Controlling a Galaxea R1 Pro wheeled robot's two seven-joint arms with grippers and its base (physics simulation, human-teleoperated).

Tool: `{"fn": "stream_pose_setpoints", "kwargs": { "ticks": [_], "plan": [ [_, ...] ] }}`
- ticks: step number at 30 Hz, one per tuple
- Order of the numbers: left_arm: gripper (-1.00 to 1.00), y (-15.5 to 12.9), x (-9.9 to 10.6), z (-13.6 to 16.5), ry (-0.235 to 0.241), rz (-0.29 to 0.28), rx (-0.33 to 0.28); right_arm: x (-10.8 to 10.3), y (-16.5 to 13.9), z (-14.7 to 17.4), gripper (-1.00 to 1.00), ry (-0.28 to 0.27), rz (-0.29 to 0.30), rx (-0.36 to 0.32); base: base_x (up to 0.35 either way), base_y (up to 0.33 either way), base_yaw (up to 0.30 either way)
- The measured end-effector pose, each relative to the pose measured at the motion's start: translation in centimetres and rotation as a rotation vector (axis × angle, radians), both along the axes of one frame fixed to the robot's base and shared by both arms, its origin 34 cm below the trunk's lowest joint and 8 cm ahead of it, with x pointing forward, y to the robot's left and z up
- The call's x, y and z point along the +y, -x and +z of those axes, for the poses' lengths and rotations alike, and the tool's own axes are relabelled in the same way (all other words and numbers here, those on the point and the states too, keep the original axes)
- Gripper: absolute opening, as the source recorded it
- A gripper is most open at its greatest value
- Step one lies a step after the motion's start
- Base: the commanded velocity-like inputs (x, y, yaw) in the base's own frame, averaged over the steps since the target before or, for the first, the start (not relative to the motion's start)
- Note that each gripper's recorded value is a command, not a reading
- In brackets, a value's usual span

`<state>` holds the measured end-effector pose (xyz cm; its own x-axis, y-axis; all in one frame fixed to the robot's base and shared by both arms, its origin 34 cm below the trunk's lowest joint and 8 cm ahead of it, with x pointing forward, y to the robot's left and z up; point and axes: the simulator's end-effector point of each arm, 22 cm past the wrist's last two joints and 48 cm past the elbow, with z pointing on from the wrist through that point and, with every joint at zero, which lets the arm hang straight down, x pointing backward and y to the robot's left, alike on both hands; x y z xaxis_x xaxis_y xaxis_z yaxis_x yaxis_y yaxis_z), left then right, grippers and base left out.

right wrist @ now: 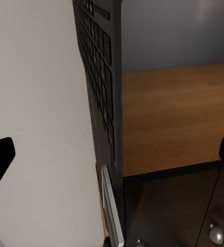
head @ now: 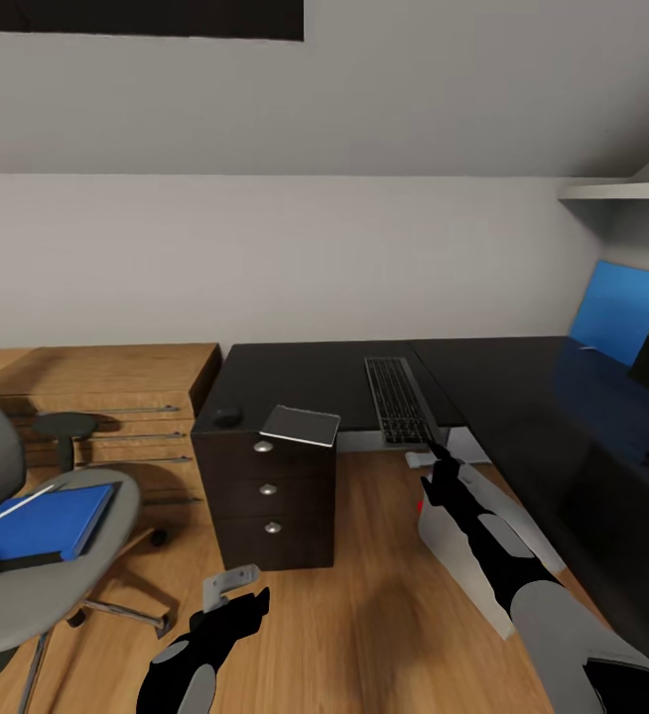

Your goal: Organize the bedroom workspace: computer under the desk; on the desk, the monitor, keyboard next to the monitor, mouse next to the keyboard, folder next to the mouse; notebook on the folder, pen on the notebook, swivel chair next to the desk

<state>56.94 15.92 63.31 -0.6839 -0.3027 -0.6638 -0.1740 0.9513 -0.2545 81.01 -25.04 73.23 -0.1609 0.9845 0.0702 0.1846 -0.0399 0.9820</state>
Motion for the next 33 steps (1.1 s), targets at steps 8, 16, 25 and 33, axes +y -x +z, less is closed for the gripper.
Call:
{"fn": "stream_pose_setpoints", "kwargs": {
  "ticks": [8, 16, 25, 33],
  "plan": [
    [1.0, 0.02, -0.01, -0.02, 0.002, 0.001, 0.001, 0.0, 0.0, 0.04, 1.0, 0.0, 0.0, -0.001, 0.106, 0.0, 0.0],
    [1.0, 0.01, 0.0, 0.02, 0.001, 0.001, 0.0, -0.01, 0.0, 0.05, 1.0, 0.0, 0.0, -0.002, 0.118, 0.0, 0.0],
    [1.0, 0.01, 0.0, 0.0, 0.001, 0.001, 0.0, -0.03, 0.0, 0.03, 1.0, 0.001, -0.001, -0.001, 0.083, 0.0, 0.0],
    [1.0, 0.04, 0.01, -0.08, 0.001, 0.001, 0.002, -0.02, 0.0, -0.01, 1.0, 0.001, -0.001, 0.0, 0.122, 0.0, 0.0]
  ]
}}
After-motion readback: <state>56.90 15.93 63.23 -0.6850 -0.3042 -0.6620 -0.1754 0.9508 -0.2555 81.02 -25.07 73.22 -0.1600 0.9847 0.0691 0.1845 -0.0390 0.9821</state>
